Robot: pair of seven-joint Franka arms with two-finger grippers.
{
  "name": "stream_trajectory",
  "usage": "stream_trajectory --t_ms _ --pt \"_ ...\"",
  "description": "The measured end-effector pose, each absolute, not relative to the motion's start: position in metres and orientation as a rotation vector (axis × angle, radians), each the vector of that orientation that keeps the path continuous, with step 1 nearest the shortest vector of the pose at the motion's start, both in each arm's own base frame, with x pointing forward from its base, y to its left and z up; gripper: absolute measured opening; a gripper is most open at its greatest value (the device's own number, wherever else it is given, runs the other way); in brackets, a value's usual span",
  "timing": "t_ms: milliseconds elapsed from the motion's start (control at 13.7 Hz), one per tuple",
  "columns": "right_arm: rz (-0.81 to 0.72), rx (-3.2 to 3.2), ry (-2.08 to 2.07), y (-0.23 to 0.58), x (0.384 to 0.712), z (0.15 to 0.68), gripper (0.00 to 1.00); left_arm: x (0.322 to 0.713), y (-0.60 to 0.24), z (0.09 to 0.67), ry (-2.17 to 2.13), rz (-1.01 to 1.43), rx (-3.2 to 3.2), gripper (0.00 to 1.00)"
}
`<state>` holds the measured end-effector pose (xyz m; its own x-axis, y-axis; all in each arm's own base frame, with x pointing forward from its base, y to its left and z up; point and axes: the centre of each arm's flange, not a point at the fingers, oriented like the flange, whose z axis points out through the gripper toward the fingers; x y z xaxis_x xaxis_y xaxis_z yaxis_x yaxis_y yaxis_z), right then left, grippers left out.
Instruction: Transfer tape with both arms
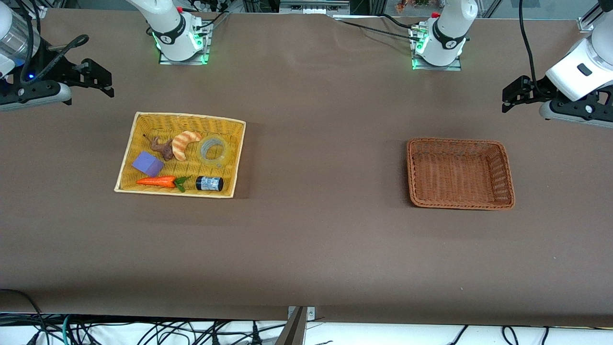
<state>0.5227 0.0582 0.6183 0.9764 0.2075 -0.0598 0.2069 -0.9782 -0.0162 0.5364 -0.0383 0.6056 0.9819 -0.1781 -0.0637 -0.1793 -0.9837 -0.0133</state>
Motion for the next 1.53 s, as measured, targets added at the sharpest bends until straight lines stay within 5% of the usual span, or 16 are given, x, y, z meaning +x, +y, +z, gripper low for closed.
stream_trajectory --t_ms 1534 --pt "0.125 -3.144 -0.329 0.0550 0.5245 0.6107 1.00 0.5364 -0.0391 0.6057 0.281 0.097 -3.108 1.00"
